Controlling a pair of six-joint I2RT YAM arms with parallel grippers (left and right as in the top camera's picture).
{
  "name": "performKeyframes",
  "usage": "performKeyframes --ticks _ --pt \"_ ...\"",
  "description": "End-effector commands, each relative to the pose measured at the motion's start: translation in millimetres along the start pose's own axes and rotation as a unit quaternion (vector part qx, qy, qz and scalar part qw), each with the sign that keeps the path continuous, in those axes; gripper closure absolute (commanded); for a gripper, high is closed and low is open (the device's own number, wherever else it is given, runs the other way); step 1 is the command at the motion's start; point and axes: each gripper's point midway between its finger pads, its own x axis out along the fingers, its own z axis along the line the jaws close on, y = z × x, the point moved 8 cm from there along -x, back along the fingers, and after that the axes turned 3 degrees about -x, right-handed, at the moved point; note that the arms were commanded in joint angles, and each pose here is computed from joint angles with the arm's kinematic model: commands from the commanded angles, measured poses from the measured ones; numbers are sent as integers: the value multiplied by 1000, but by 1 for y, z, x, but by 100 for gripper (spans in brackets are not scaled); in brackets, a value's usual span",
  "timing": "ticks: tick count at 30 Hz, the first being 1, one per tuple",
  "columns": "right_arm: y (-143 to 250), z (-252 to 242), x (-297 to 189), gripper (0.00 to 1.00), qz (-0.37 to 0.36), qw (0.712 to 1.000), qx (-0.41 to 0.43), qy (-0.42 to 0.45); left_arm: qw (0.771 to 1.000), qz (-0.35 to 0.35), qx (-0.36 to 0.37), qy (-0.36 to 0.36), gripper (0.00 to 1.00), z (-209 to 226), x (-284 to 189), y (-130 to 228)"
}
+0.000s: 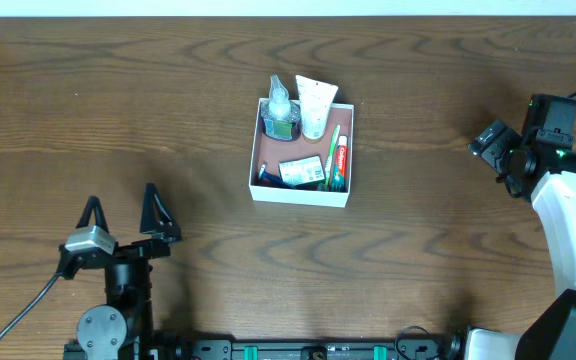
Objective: Pack container
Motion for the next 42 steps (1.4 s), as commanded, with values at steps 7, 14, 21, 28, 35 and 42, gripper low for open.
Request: performKeyframes --ticks 7,14,21,28,35,42 --pt "-2 -2 1 1 -1 1000 8 5 998 67 -7 -3 2 18 4 53" --pt "-2 -2 1 1 -1 1000 8 5 996 92 -6 -9 2 26 5 75" --pt "-2 -2 1 1 -2 1000 8 5 989 146 0 -31 2 35 1 96" --pt "-2 -2 1 1 -2 1000 8 5 988 151 7 -29 2 35 0 98" --pt "-2 -2 1 1 -2 1000 8 5 988 152 7 -29 2 35 0 98" --pt "-2 -2 1 1 -1 1000 8 5 988 152 7 -29 2 35 0 98"
